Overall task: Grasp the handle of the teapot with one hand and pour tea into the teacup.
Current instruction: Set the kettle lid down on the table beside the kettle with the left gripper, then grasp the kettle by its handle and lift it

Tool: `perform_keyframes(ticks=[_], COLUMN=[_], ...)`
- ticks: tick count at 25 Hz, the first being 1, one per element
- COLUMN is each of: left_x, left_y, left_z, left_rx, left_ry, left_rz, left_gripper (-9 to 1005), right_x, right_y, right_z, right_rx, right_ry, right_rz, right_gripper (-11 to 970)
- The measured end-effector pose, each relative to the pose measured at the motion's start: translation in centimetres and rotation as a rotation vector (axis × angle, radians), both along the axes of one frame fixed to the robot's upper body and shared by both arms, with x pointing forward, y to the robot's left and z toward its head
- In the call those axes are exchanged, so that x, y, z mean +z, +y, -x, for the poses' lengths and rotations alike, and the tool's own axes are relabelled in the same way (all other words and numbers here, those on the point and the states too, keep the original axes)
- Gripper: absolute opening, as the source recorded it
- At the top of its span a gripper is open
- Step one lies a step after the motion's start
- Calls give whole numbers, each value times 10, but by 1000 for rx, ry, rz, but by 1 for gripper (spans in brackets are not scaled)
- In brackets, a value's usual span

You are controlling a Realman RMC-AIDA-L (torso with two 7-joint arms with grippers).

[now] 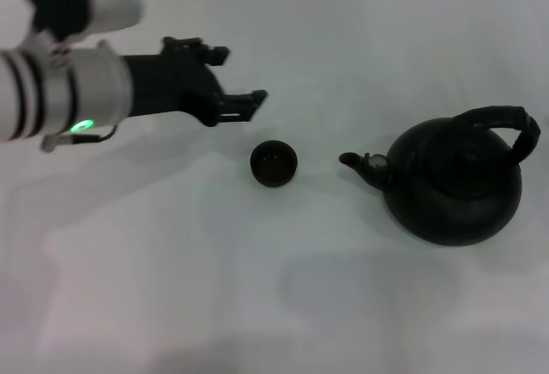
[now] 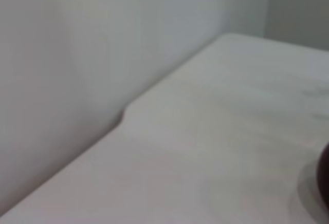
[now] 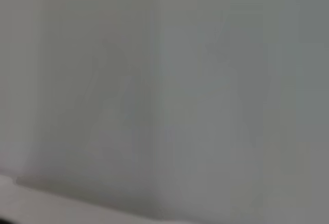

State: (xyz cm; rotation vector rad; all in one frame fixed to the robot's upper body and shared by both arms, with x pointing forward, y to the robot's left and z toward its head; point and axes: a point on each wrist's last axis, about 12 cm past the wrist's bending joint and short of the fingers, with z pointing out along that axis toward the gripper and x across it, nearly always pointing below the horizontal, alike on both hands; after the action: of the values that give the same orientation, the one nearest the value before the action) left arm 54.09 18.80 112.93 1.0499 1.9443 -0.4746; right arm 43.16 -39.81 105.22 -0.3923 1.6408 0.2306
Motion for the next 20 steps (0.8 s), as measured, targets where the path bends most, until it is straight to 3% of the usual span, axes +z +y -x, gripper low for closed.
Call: perform_keyframes(ticks=[7,11,15,20], left_x=[-25,-42,-55,-62], left_y=[35,48,59,65], left_z=[19,32,42,47], left_rx=[32,48,86,125], left_ry=[-80,-138,-174,-160], left_rz=[179,317,407,437], left_gripper=[786,785,784,783], right_x=[35,44,44,35], right_y=[0,6,13,22], right_z=[32,44,46,32], right_rx=[132,200,255,292], right_ry=[172,234,250,261], right_rz=[80,66,25,0], right_gripper=[768,768,767,767])
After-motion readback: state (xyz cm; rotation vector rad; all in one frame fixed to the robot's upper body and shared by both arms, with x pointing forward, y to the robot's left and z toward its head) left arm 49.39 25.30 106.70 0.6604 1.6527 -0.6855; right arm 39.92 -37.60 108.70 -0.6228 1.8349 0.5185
